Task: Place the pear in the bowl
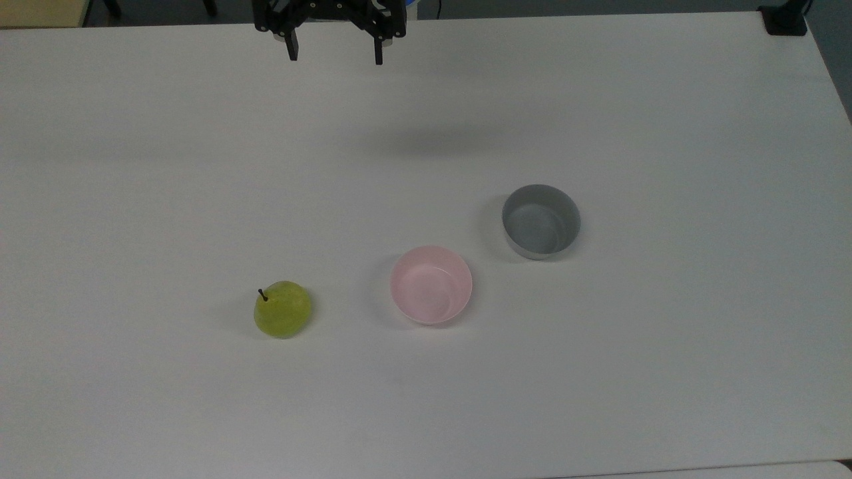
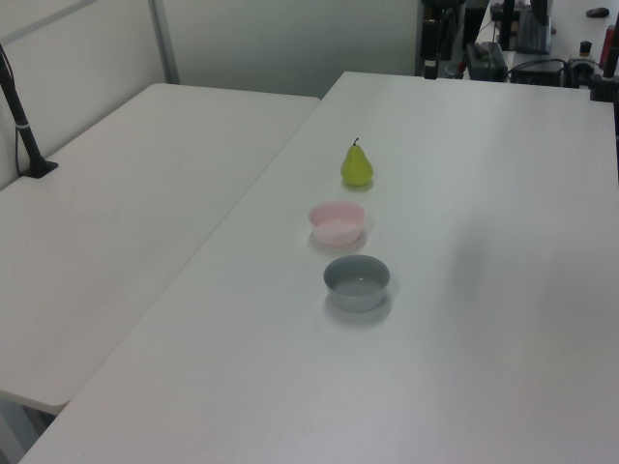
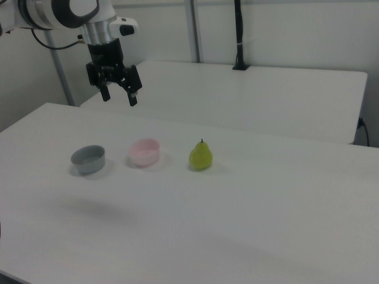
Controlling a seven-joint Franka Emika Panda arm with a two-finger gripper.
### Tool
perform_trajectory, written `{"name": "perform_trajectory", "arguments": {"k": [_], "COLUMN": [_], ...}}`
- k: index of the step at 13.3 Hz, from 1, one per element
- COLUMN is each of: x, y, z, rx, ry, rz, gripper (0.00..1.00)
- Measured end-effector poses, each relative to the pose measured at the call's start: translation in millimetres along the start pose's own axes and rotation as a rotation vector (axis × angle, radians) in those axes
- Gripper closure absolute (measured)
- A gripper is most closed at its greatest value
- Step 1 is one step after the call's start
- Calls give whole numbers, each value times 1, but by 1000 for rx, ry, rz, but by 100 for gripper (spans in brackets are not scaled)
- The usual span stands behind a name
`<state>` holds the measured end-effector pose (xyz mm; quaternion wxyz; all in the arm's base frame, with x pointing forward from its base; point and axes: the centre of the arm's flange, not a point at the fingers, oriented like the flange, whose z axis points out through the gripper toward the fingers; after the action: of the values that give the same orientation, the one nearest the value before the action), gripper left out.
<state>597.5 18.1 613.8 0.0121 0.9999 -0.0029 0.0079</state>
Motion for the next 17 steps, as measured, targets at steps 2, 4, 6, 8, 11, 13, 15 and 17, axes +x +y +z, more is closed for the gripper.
{"name": "perform_trajectory", "arguments": {"k": [2,4,6,8,11,13,15,17], "x": [0,0,0,-1,-1,0,7,19], "y": [0,-3,-3,-3,-3,-2,4,12], "z": [0,0,2,4,5,5,4,11], "rx": [0,0,0,0,0,0,0,-2], "ry": [-1,-2,-6,-10,-12,-6,41,89], "rz": [-1,-5,-6,-6,-5,-7,-5,-4], "gripper": [0,0,0,0,0,0,0,0]}}
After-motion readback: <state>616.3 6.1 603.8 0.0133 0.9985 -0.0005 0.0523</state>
